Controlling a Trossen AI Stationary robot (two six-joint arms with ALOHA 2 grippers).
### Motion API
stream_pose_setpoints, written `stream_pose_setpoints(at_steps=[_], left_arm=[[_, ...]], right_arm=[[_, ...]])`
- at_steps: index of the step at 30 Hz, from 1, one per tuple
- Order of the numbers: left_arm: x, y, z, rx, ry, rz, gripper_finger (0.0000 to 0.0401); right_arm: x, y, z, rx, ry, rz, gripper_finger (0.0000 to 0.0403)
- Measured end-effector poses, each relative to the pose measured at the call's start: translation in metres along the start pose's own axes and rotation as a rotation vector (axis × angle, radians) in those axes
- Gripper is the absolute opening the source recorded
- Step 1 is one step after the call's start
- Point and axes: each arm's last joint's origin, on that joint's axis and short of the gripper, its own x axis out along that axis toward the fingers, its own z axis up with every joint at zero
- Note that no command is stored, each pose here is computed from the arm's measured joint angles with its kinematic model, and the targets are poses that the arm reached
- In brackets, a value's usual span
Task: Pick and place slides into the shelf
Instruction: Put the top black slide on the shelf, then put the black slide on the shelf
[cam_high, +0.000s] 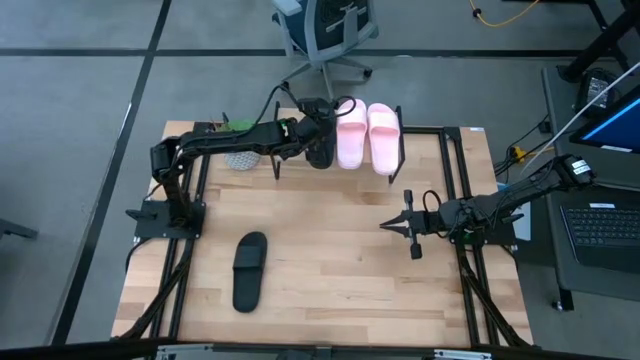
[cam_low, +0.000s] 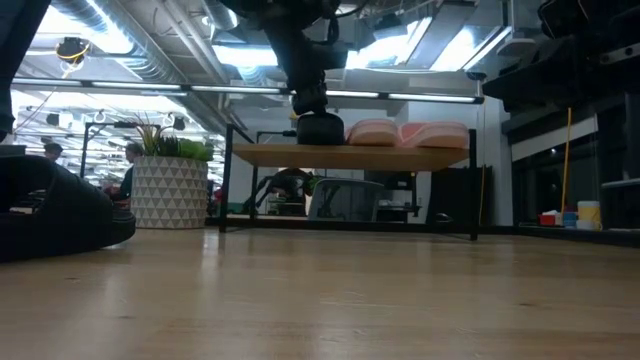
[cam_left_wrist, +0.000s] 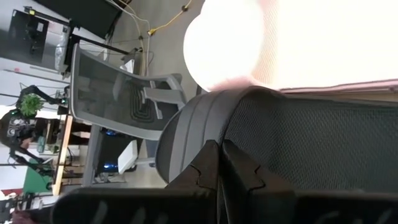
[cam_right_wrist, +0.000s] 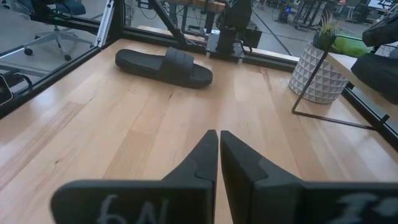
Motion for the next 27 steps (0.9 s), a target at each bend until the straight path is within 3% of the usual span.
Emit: stream_pose_setpoints(at_steps=[11, 27], left_arm=[[-0.0004, -0.0009, 0.0008, -0.014, -0.024, -0.032, 0.0002], [-0.0010, -0.0005, 0.0033, -0.042, -0.055, -0.041, 0.0060]], right_arm=[[0.0000, 0.0000, -0.0001, -0.001, 0.001, 0.000, 0.0021], [0.0000, 0.0000, -0.0002, 0.001, 0.001, 0.000, 0.0021]])
